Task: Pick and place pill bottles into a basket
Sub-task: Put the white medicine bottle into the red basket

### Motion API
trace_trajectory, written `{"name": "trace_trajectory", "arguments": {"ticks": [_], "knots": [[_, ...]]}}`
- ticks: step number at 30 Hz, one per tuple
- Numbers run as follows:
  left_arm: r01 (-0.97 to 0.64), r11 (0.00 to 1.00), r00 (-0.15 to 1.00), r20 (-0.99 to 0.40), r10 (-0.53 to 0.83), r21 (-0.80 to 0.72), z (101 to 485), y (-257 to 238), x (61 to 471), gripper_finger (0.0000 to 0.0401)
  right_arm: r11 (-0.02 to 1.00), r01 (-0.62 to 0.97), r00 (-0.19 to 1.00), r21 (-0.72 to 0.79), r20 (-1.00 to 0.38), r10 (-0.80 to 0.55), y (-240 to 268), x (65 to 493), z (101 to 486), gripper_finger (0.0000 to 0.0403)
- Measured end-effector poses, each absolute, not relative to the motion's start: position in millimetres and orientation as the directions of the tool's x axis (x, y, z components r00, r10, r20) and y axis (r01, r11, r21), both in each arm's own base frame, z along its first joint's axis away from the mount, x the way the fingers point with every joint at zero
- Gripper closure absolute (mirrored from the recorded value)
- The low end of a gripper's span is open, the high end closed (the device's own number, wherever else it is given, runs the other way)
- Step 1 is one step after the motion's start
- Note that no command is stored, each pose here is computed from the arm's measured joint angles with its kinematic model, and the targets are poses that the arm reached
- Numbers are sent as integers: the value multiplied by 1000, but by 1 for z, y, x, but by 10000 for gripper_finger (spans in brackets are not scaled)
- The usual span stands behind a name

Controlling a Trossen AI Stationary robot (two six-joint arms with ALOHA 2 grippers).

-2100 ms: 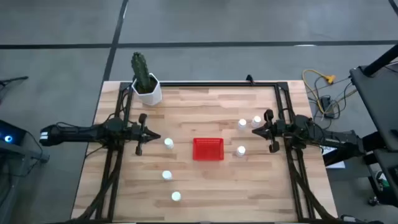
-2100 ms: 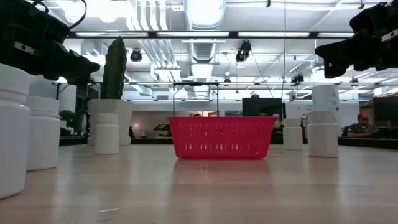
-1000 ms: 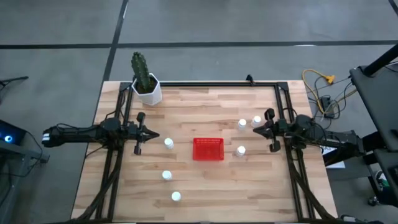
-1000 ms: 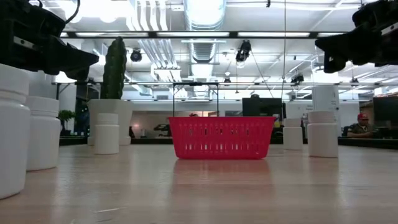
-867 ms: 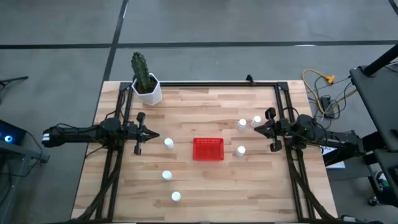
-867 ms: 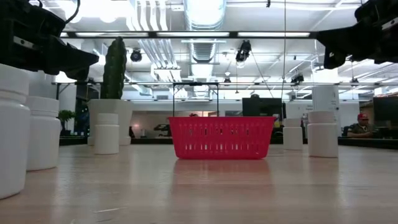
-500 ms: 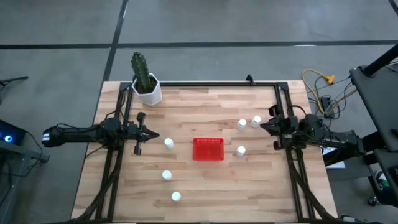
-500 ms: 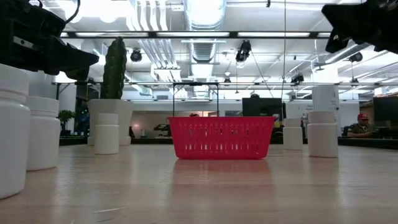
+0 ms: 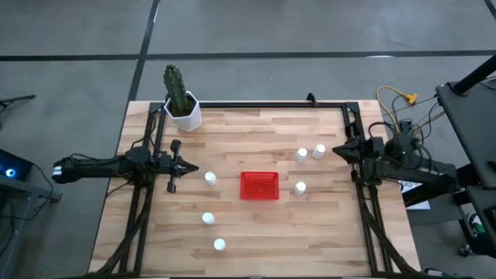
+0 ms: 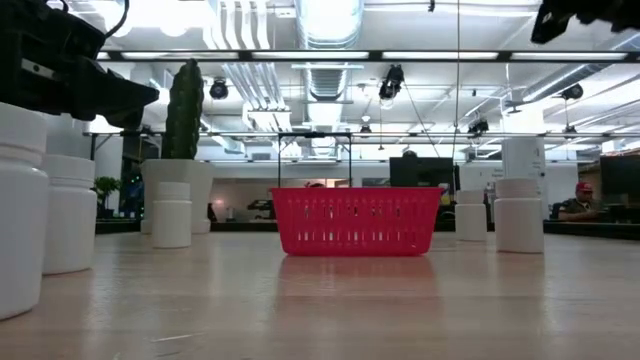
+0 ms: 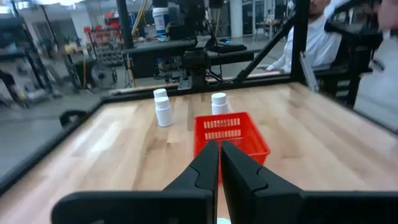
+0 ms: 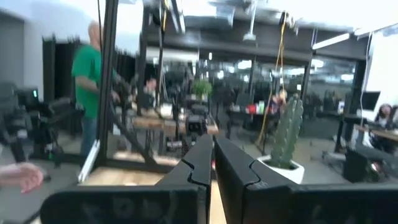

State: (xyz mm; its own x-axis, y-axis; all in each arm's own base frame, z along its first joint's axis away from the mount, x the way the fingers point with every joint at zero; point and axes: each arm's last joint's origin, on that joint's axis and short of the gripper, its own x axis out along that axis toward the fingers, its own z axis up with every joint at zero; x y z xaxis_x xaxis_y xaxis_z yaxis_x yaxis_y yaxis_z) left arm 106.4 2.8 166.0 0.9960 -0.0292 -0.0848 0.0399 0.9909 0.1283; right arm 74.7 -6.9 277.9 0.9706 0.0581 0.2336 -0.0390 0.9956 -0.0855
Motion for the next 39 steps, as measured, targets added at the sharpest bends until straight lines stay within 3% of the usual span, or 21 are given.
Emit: {"name": "trace_trajectory", "arguments": {"ticks": [9,19,39], "knots": [[44,982,996,-85,-29,183,166,3,106,401,995,7,999,-97,49,-2,-9,76,340,394],[43,982,996,-85,-28,183,166,3,106,401,997,-18,981,-76,-193,3,-15,111,381,394],[43,982,996,-85,-28,183,166,3,106,401,996,-85,760,-28,-649,46,-25,164,440,394]]}}
